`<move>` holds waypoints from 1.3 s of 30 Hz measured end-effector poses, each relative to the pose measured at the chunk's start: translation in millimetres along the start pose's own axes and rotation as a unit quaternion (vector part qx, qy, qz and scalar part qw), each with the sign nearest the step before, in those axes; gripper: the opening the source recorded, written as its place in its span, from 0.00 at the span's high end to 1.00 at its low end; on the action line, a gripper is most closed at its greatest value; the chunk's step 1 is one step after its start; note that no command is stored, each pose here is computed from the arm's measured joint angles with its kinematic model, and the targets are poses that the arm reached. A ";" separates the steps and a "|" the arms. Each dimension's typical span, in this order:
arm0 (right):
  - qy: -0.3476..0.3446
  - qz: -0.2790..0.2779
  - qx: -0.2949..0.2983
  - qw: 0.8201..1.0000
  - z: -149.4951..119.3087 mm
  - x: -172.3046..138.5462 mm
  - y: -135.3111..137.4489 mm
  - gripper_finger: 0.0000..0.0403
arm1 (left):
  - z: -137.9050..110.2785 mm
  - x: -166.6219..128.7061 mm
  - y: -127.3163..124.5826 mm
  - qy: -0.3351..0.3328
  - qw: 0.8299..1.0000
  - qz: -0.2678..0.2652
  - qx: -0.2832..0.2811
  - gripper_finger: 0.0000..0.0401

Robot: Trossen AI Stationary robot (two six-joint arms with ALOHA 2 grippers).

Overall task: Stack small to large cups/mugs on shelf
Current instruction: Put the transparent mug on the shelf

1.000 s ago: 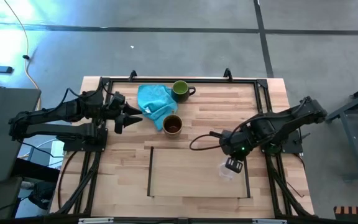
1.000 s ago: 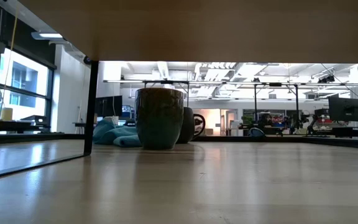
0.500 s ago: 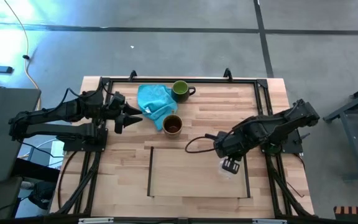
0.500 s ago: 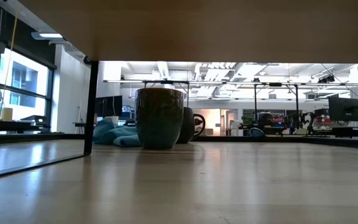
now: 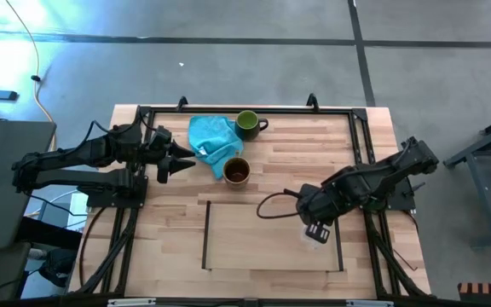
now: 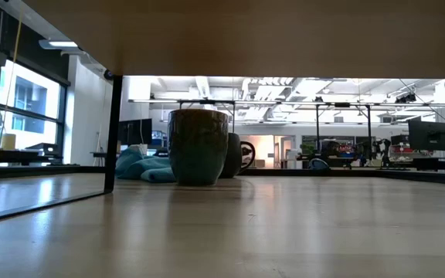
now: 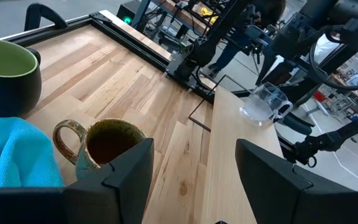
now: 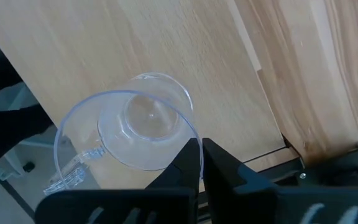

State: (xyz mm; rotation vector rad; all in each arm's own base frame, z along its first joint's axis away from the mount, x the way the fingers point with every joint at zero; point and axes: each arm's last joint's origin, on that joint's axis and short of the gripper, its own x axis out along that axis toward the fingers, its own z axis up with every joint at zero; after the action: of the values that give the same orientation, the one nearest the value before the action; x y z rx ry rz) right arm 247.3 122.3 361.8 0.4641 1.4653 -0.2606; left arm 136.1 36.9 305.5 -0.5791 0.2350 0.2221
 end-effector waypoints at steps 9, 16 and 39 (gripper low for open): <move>-0.001 -0.002 0.011 1.000 -4.2 0.5 3.0 1.00 | -0.1 0.0 0.0 0.000 1.000 0.000 0.000 0.46; -0.002 -0.003 0.009 1.000 -5.8 0.9 4.3 1.00 | -0.2 0.0 -0.1 0.002 1.000 -0.003 -0.004 0.46; 0.000 0.003 -0.022 1.000 -5.6 1.3 5.1 1.00 | -0.2 0.0 -0.1 0.002 1.000 -0.003 -0.004 0.46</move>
State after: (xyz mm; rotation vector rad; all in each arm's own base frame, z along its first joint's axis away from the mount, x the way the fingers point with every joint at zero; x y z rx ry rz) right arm 244.8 129.5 360.9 0.4332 1.4672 -0.2237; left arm 136.1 36.8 305.4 -0.5882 0.2373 0.2160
